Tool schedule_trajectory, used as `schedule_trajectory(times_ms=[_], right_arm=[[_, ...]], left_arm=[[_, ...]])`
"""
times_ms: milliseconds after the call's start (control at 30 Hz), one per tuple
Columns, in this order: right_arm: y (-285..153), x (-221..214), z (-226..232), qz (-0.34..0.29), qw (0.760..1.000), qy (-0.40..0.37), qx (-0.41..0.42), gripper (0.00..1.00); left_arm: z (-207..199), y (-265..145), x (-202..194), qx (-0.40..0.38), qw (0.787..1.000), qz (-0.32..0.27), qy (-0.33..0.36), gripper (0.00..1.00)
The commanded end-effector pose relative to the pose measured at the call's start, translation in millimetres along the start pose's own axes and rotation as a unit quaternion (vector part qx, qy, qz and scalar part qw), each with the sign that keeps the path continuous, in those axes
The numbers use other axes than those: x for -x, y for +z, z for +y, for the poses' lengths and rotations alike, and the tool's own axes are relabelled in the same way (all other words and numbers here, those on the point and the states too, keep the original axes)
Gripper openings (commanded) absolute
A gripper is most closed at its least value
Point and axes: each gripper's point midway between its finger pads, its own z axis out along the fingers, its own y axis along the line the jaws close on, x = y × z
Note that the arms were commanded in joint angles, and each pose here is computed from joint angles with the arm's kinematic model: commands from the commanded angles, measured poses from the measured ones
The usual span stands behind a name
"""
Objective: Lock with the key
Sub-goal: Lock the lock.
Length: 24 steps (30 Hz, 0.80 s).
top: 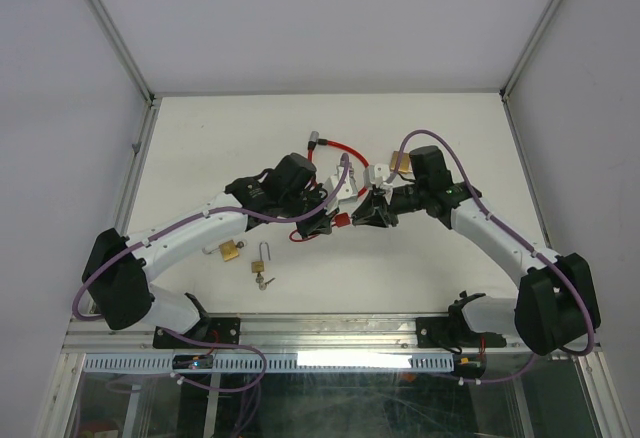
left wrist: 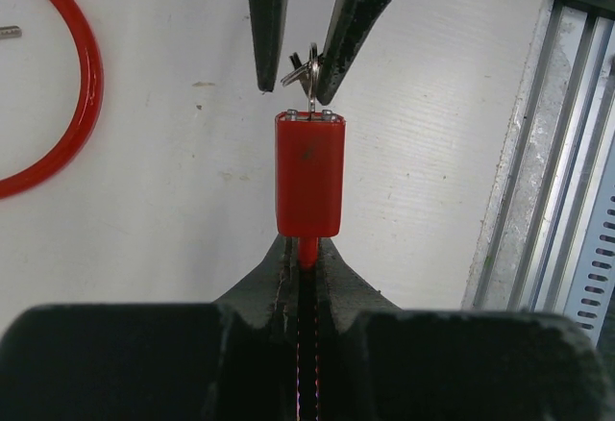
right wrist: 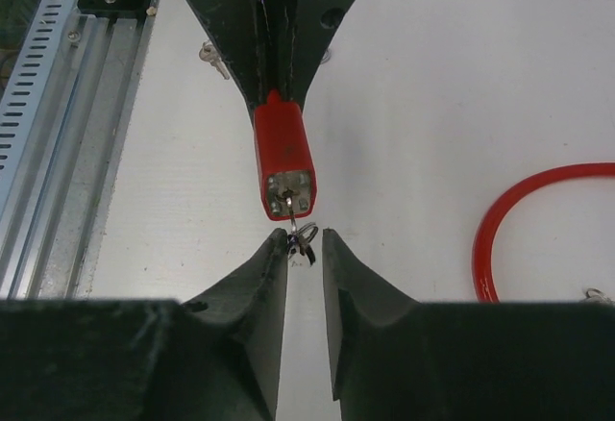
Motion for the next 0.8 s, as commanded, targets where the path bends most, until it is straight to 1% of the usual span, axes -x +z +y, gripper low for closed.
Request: schedule_trajectory(times_ms=[0,67,133,300,467,633,767], right_arm=[[-6.0,27.9,-5.2,-0.014,0.999,-0.047,-0.007,0.16],[-5.5,28.8,-3.2,-0.017,0.999,-0.043,-0.001,0.06],[-5.7,29.0,-3.9,-0.017,0.999,-0.038,-0.003,0.06],[-6.9,31.4,-6.1,-0.017,0.999,-0.042,-0.01,0.23],[-6.7,33.6,-4.4,-0.021,0.999,-0.048,-0.006,0.27],[-6.9,35.6,-4.6,-0.024,0.998,-0.052,-0.006,0.21],[-7.1,37.2,-4.6,-0.024,0.998,-0.059,-0.005,0.13]], left_arm=[[-2.6,-1.7,25.7,-0.008,0.999,-0.037,0.027,0.0],[-3.1,-0.9,24.4,-0.01,0.999,-0.035,0.026,0.0],[-4.1,-1.3,24.4,-0.012,0.999,-0.037,0.027,0.0],[-7.8,-2.1,26.0,-0.021,0.999,-0.041,0.029,0.0],[-8.7,-2.1,27.4,-0.025,0.998,-0.043,0.029,0.0],[-9.6,-0.9,26.5,-0.029,0.998,-0.042,0.029,0.0],[-9.6,-0.8,26.6,-0.029,0.998,-0.042,0.029,0.0]])
